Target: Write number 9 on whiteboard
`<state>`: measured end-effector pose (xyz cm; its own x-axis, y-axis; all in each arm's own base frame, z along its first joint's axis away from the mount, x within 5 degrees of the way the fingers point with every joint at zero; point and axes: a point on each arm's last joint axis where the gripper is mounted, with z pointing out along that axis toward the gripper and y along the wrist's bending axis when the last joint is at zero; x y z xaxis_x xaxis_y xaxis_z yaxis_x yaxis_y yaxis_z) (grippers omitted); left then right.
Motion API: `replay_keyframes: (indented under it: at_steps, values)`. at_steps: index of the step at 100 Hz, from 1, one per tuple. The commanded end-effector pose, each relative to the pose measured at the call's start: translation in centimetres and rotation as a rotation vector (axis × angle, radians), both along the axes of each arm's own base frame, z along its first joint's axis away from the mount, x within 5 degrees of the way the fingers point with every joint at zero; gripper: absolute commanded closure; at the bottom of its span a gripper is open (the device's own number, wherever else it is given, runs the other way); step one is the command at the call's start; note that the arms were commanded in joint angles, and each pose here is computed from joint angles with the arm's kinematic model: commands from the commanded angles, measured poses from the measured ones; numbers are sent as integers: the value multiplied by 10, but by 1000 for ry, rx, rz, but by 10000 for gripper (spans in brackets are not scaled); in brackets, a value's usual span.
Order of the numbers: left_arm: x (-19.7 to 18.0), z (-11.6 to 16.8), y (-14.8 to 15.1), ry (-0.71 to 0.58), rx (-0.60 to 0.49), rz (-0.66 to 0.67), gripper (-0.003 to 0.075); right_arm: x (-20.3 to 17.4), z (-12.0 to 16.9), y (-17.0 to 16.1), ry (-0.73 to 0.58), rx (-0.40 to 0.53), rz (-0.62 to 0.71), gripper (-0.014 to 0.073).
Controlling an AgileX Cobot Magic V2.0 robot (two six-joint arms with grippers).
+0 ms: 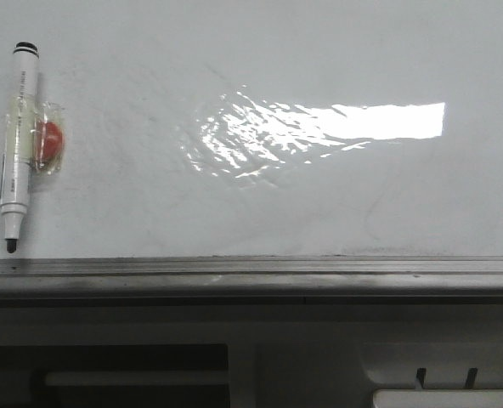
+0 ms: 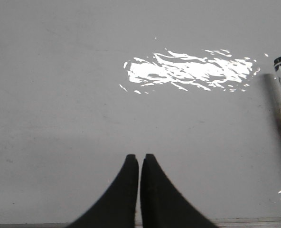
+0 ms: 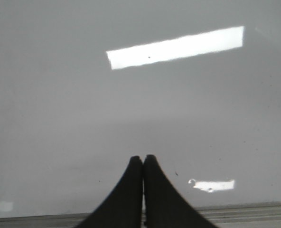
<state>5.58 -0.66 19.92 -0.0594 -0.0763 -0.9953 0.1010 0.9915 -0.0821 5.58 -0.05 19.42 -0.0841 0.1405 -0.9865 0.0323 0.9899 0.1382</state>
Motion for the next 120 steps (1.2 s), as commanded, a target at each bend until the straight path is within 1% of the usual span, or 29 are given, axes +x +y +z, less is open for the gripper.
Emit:
replay_keyframes:
  at_steps: [1, 7, 10, 21, 28, 37, 48, 63, 67, 72, 76, 81, 84, 86, 88, 94, 98, 103, 106, 112, 115, 120]
  values:
    - [-1, 0, 1, -77, -69, 14, 741, -1, 11, 0, -77, 55, -4, 664]
    - [0, 3, 1, -73, -179, 11, 741, -1, 16, 1, -82, 94, 0, 664]
    - [0, 5, 1, -67, -209, 9, 741, 0, 18, 1, -81, 110, 1, 664]
    - [2, 19, -1, -43, -213, 0, 741, 3, 30, 1, -41, 129, 7, 664]
    - [3, 34, -1, -47, -209, -5, 741, 8, 39, 2, 30, 132, 16, 664]
    - [6, 54, -1, -59, -210, -5, 741, 18, 46, 4, 165, 132, 28, 664]
    - [11, 69, -1, -65, -155, -1, 741, 34, 57, 4, 256, 137, 29, 664]
    - [18, 72, 0, -60, 24, 15, 739, 47, 57, 3, 308, 140, 24, 664]
    - [20, 72, 0, -58, 39, 16, 737, 48, 55, 3, 325, 141, 23, 664]
    - [21, 73, 0, -63, 36, 18, 710, 50, 54, 3, 337, 141, 22, 664]
    - [22, 74, 0, -75, 35, 20, 652, 52, 54, 3, 338, 141, 20, 664]
    - [23, 76, 0, -93, 33, 23, 548, 53, 53, 2, 338, 142, 18, 664]
    - [24, 76, 0, -107, 32, 26, 460, 53, 53, 2, 339, 142, 18, 664]
    - [25, 76, 0, -112, 31, 27, 424, 53, 53, 2, 339, 142, 18, 664]
    - [26, 77, 0, -120, 31, 29, 360, 53, 53, 2, 339, 142, 18, 664]
    - [29, 76, 1, -134, 25, 34, 281, 53, 53, 2, 339, 142, 18, 664]
    - [31, 76, 1, -135, -4, 38, 272, 53, 53, 2, 339, 142, 18, 664]
    - [34, 76, 1, -144, -65, 47, 299, 53, 53, 2, 339, 142, 18, 664]
    - [36, 76, 1, -140, -67, 49, 318, 53, 53, 2, 339, 142, 18, 664]
    - [41, 77, -1, -124, -20, 28, 356, 53, 53, 2, 339, 142, 18, 664]
    - [43, 78, -3, -129, 19, 10, 367, 53, 53, 2, 339, 142, 18, 664]
    - [47, 80, -7, -135, 37, -25, 373, 53, 53, 2, 339, 142, 18, 664]
